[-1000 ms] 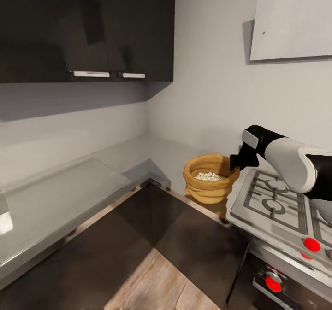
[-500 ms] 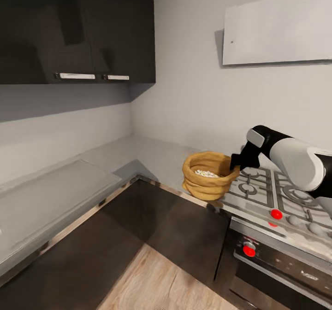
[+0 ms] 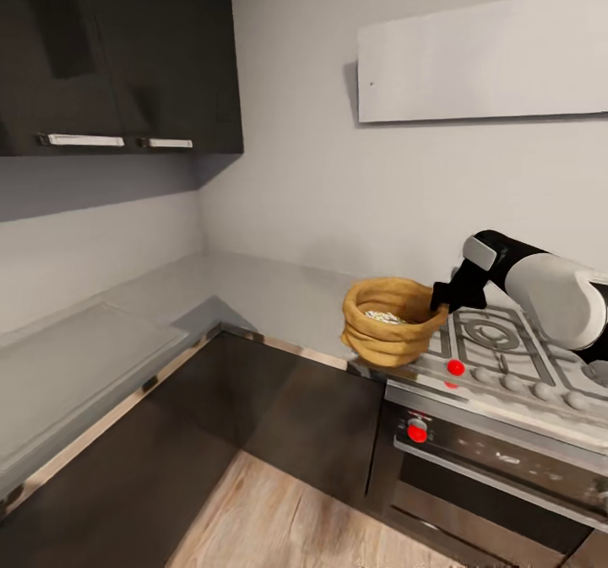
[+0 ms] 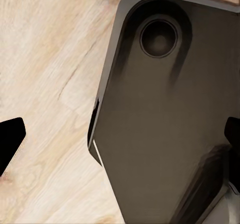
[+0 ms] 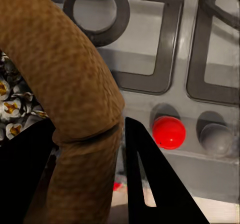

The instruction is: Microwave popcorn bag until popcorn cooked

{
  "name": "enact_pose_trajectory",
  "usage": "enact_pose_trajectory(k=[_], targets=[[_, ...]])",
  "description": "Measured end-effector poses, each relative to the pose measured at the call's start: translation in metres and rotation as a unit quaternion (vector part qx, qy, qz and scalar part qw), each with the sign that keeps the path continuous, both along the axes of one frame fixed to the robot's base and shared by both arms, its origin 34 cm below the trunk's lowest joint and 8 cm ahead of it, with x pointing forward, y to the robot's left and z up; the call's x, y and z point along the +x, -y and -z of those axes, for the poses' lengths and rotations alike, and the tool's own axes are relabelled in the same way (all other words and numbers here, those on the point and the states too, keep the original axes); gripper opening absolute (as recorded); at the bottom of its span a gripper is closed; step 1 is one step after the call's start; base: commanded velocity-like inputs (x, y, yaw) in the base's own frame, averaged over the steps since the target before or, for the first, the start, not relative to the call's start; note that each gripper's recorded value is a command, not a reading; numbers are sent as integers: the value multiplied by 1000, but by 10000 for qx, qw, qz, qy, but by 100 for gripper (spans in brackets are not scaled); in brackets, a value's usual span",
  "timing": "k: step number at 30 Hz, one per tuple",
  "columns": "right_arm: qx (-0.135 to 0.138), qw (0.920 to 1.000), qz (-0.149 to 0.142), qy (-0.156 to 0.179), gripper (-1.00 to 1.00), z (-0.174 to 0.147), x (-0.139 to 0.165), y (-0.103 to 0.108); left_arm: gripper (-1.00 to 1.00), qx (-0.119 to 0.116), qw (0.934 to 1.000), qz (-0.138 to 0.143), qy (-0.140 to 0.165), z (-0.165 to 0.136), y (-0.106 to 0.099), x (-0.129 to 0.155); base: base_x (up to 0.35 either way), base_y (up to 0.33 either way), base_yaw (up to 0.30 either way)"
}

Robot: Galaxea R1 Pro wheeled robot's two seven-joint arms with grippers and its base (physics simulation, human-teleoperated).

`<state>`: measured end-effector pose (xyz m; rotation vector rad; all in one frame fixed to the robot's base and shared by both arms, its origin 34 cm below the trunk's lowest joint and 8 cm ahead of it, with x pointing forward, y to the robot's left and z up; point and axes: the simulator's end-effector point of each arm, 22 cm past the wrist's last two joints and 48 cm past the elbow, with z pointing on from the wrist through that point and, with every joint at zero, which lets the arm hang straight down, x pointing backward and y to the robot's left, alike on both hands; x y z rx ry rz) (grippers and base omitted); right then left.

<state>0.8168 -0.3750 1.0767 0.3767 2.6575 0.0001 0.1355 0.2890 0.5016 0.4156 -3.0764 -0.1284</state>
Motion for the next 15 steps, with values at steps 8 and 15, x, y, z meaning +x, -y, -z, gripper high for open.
enact_pose_trajectory(k=[8, 15], targets=[[0, 10000, 1, 31, -100, -4, -1, 0, 100, -1, 10000, 0, 29, 0, 0, 2, 0, 0, -293], [-1, 10000, 1, 57, -100, -8, -2, 0, 100, -1, 10000, 4, 56, 0, 0, 4, -22, 0, -292]])
